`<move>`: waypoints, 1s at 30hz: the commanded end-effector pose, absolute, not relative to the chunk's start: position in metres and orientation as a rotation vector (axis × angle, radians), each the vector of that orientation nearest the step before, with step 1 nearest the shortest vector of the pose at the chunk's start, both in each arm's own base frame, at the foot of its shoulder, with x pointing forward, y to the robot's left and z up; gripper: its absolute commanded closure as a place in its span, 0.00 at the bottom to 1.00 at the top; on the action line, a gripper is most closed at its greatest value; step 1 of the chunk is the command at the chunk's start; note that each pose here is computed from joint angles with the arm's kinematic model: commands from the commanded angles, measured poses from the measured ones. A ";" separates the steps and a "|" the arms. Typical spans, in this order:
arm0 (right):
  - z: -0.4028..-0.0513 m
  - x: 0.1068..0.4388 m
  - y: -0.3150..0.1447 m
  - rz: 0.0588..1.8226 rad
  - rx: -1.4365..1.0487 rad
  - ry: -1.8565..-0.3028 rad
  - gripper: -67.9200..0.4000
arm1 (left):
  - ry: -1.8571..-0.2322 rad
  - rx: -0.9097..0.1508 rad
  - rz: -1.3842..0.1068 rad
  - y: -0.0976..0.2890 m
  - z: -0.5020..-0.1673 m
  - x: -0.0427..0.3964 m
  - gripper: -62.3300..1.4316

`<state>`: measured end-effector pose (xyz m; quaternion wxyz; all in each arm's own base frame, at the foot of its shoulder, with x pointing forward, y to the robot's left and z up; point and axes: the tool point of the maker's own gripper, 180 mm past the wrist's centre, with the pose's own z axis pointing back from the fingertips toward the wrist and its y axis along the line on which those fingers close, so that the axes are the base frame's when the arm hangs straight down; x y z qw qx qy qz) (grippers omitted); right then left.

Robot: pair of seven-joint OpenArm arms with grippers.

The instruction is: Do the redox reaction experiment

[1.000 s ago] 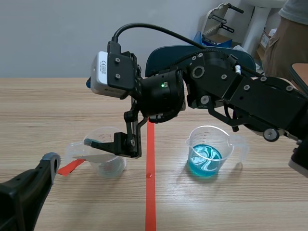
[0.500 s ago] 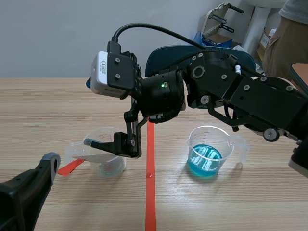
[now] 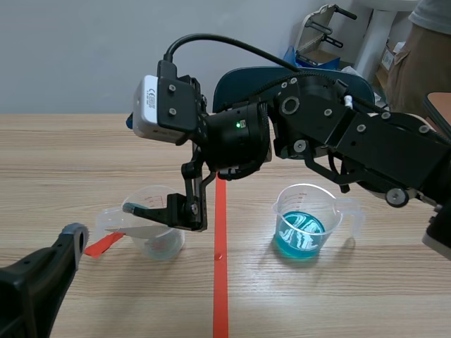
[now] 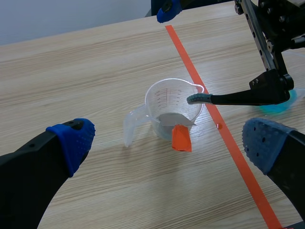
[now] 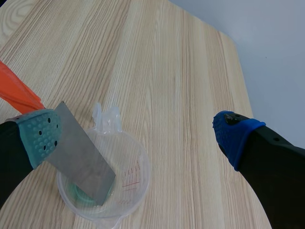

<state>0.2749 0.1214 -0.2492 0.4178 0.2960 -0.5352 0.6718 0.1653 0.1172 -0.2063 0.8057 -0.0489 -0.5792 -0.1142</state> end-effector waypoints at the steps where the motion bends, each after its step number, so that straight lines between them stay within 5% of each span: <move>1: -0.237 0.277 0.126 1.684 0.752 -1.385 0.00 | -1.262 -0.112 -0.237 0.115 -0.200 0.166 0.00; 20: -0.235 0.280 0.125 1.673 0.740 -1.402 0.00 | -1.255 -0.110 -0.237 0.115 -0.201 0.166 0.00; 30: -0.240 0.284 0.043 1.291 0.667 -1.478 0.00 | -1.233 -0.099 -0.242 0.117 -0.205 0.167 0.00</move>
